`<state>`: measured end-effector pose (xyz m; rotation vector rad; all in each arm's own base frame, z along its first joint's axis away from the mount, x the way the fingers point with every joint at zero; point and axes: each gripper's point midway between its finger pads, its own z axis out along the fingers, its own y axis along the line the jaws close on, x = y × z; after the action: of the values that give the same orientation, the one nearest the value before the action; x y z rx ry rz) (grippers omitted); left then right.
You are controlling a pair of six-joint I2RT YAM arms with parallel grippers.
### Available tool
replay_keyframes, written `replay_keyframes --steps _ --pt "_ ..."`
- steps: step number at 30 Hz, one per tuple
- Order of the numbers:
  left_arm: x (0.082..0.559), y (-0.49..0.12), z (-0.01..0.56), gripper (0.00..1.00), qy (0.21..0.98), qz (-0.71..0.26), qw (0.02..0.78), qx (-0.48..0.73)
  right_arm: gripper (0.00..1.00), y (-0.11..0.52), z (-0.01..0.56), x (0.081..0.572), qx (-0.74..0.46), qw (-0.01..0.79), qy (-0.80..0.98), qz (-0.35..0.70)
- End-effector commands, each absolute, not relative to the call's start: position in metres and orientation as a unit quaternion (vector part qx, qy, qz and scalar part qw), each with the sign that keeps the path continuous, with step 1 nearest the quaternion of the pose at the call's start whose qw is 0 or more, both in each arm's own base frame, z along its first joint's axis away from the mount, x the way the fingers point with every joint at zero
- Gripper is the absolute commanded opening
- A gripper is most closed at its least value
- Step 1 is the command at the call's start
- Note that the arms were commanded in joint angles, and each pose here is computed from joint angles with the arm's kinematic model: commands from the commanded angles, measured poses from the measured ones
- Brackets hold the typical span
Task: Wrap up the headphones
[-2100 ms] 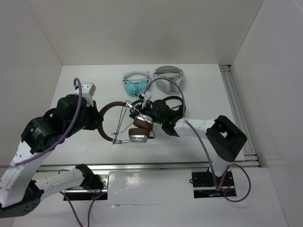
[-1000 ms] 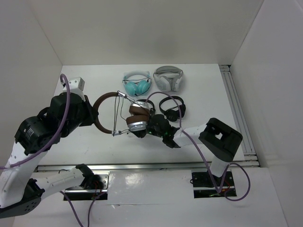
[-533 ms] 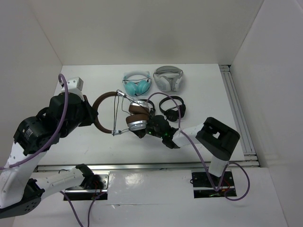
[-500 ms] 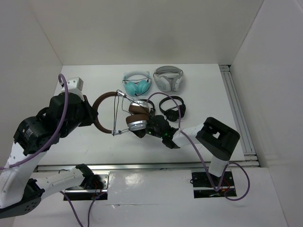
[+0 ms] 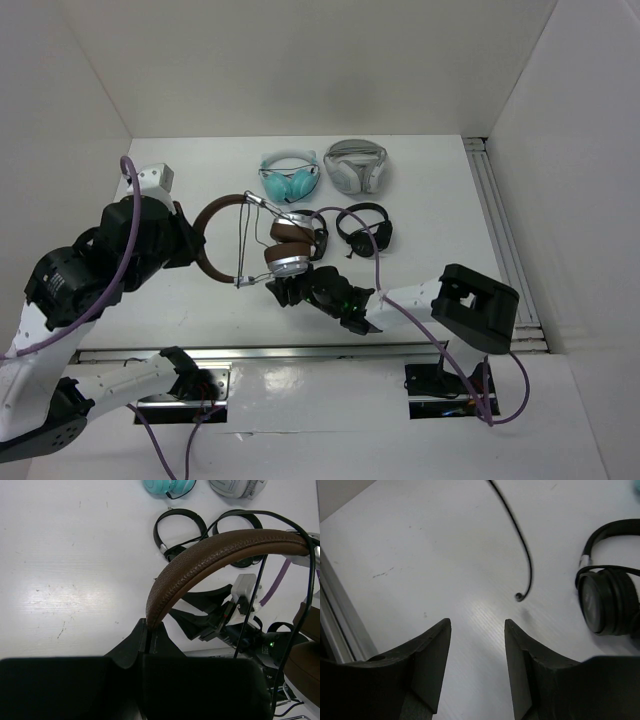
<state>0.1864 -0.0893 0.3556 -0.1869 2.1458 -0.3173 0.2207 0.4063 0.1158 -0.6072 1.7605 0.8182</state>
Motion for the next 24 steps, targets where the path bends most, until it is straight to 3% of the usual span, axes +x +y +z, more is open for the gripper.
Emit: replay_keyframes --steps 1,7,14,21,23,24 --pt "0.187 -0.092 0.391 0.0 0.841 -0.179 0.5 -0.103 0.55 0.385 0.127 0.239 -0.203 0.561 0.744 0.301" --pt "0.179 -0.095 0.397 0.0 0.838 -0.201 0.5 -0.091 0.56 0.402 0.109 0.248 -0.217 0.554 0.752 0.285" --pt "0.175 -0.094 0.393 0.0 0.841 -0.2 0.495 -0.083 0.53 0.439 0.142 0.281 -0.213 0.576 0.716 0.331" --pt "0.172 -0.088 0.395 0.0 0.842 -0.191 0.496 -0.087 0.53 0.429 0.132 0.322 -0.174 0.584 0.743 0.278" --pt "0.17 -0.086 0.396 0.0 0.84 -0.194 0.5 -0.088 0.46 0.426 0.134 0.327 -0.169 0.588 0.741 0.277" --pt "0.17 -0.086 0.396 0.0 0.84 -0.194 0.5 -0.088 0.36 0.428 0.132 0.323 -0.176 0.583 0.74 0.285"
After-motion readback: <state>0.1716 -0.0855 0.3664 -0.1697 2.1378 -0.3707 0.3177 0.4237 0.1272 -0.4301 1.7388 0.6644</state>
